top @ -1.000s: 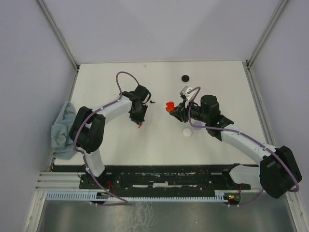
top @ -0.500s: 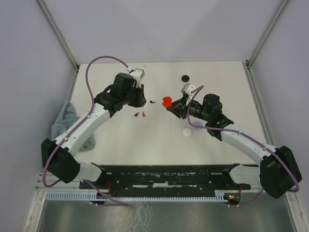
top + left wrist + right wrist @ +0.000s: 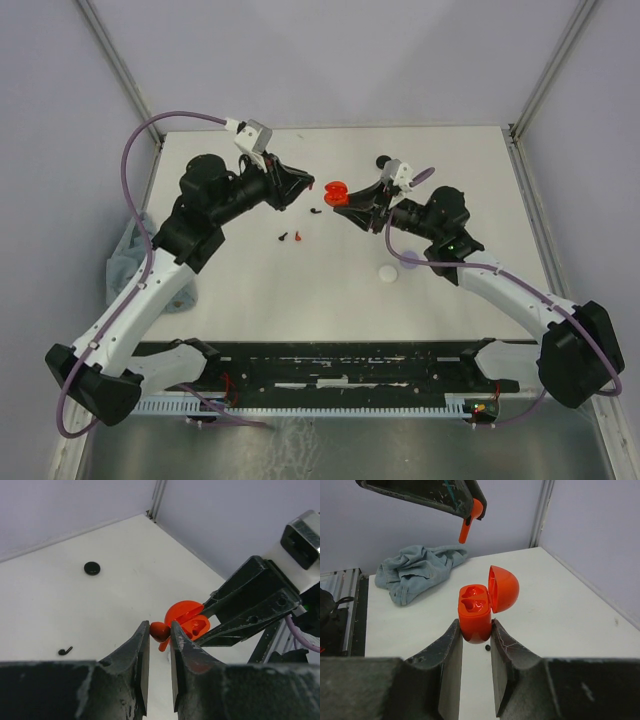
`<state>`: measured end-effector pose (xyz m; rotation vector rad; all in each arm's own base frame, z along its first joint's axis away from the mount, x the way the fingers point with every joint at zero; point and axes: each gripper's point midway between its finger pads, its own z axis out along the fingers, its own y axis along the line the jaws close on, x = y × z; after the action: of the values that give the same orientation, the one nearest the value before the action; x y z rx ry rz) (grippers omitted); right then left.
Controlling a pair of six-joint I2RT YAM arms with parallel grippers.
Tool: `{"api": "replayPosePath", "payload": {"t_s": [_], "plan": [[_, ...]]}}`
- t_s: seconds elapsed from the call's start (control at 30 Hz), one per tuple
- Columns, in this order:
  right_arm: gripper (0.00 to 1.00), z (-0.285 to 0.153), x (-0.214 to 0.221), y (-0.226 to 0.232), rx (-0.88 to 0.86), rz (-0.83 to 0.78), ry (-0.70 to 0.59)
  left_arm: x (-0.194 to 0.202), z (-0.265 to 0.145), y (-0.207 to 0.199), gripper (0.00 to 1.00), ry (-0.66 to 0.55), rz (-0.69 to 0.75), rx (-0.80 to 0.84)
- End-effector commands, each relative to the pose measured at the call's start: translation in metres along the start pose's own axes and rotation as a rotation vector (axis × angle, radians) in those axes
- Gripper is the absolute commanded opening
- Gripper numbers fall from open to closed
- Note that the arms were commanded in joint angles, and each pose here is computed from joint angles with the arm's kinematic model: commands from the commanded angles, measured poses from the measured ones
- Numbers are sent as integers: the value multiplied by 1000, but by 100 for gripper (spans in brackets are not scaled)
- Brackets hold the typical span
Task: Insert the wireless bluetooth earbuds into the charging case
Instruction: Place the earbud in the charging case.
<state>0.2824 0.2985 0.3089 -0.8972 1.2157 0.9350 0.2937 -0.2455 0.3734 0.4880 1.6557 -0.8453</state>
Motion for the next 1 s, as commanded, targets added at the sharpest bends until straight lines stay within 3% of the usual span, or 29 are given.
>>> {"api": "replayPosePath", "payload": {"t_s": [0.0, 0.3, 0.97], "plan": [[7, 10, -40, 9, -54, -47, -115, -33, -5, -35, 20, -155, -13, 176], [6, 14, -47, 5, 30, -72, -144, -33, -5, -50, 17, -232, -28, 208], [6, 18, -51, 5, 75, -94, -162, -19, 3, -43, 16, -236, 26, 124]]}}
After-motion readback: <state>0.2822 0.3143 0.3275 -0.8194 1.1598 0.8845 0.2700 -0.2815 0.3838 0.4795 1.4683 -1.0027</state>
